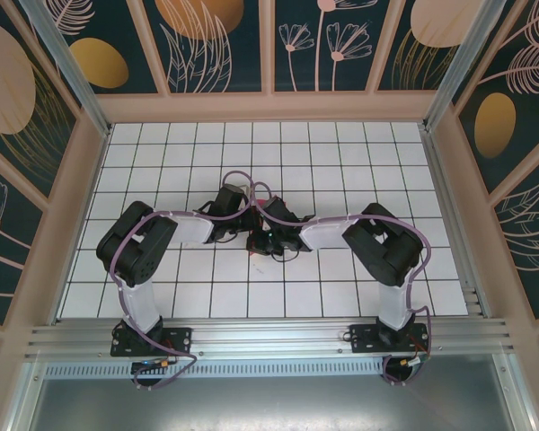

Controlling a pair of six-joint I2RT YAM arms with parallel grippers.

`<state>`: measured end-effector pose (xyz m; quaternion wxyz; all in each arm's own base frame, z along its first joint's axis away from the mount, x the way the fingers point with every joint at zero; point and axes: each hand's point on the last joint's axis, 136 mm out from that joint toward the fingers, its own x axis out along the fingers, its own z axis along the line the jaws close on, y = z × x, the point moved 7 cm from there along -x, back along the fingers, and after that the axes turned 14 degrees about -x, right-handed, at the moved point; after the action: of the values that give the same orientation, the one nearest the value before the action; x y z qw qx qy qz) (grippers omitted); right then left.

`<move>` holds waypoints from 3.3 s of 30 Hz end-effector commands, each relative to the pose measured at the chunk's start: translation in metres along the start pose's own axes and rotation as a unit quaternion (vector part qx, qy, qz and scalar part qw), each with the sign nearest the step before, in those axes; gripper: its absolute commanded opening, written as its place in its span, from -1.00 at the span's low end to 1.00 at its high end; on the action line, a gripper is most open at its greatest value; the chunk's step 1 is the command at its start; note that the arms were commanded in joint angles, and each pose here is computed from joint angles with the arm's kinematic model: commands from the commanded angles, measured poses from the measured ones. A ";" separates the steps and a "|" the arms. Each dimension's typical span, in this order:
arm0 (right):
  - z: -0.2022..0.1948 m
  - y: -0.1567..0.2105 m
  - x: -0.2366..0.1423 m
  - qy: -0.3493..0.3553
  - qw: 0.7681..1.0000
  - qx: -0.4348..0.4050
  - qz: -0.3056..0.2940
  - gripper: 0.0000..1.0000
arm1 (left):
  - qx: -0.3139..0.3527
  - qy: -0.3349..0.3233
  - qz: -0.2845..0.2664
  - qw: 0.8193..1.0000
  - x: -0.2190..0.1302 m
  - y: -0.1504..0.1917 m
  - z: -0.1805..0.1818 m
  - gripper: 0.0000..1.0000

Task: Fold a paper plane with a square sheet of paper (pick it up from the middle)
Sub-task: Fourth fold the wing at the center of the table.

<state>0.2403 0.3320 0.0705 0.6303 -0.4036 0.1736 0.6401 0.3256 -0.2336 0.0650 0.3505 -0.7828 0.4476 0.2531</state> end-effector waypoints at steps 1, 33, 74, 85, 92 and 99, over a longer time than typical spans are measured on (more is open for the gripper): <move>0.003 0.002 -0.008 0.012 1.000 -0.009 0.003 -0.93 | -0.013 -0.058 0.042 0.997 0.009 0.023 0.029 -1.00; 0.014 -0.027 -0.061 -0.022 0.997 -0.032 -0.069 -0.90 | -0.011 -0.060 0.043 0.997 0.009 0.022 0.028 -1.00; -0.062 -0.054 -0.011 0.005 0.999 0.037 -0.017 -0.95 | -0.003 -0.074 0.049 0.996 0.011 0.023 0.032 -1.00; -0.052 -0.096 -0.037 -0.020 0.997 0.002 -0.069 -0.92 | -0.002 -0.079 0.050 0.996 0.011 0.023 0.033 -1.00; -0.085 -0.080 -0.012 0.003 0.998 0.042 -0.038 -0.93 | -0.002 -0.081 0.052 0.995 0.012 0.024 0.035 -1.00; -0.076 -0.096 -0.029 0.005 0.998 0.034 -0.055 -0.92 | 0.001 -0.088 0.051 0.995 0.010 0.024 0.037 -1.00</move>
<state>0.3440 0.2739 0.0683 0.6781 -0.3793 0.1706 0.6060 0.3289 -0.2343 0.0648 0.3568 -0.7816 0.4442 0.2541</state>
